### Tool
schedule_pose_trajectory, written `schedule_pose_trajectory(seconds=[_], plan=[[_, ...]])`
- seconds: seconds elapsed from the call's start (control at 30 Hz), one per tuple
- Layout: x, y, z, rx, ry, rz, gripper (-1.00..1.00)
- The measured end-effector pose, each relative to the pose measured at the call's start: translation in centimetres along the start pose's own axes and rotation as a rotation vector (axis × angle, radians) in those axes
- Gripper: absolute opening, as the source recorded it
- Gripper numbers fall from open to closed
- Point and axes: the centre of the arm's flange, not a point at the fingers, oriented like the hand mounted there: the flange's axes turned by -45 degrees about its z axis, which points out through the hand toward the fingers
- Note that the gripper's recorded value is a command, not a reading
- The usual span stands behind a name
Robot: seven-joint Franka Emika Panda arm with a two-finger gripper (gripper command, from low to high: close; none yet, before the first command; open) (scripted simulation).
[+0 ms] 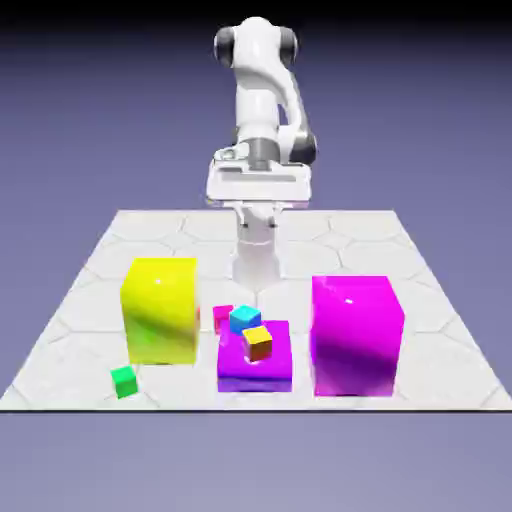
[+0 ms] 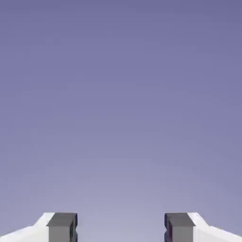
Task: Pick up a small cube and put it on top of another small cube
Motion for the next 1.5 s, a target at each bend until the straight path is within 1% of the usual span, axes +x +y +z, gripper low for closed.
schedule_pose_trajectory(seconds=[0.23, 0.47, 0.8, 1.13, 1.2, 1.43, 1.47, 1.5], plan=[[1.0, 4.4, 7.3, 0.010, -0.240, -0.071, 0.00], [-0.2, 9.8, 14.6, 0.022, -0.482, -0.150, 0.00], [-4.4, 17.3, 23.8, 0.055, -0.829, -0.293, 0.00], [-9.5, 24.5, 30.1, 0.100, -1.179, -0.450, 0.00], [-9.8, 25.0, 30.4, 0.104, -1.205, -0.462, 0.00], [-15.6, 25.7, 33.6, 0.107, -1.205, -0.461, 0.00], [-15.8, 25.7, 33.7, 0.105, -1.204, -0.462, -1.00], [-15.8, 25.7, 33.7, 0.105, -1.204, -0.462, -1.00]])
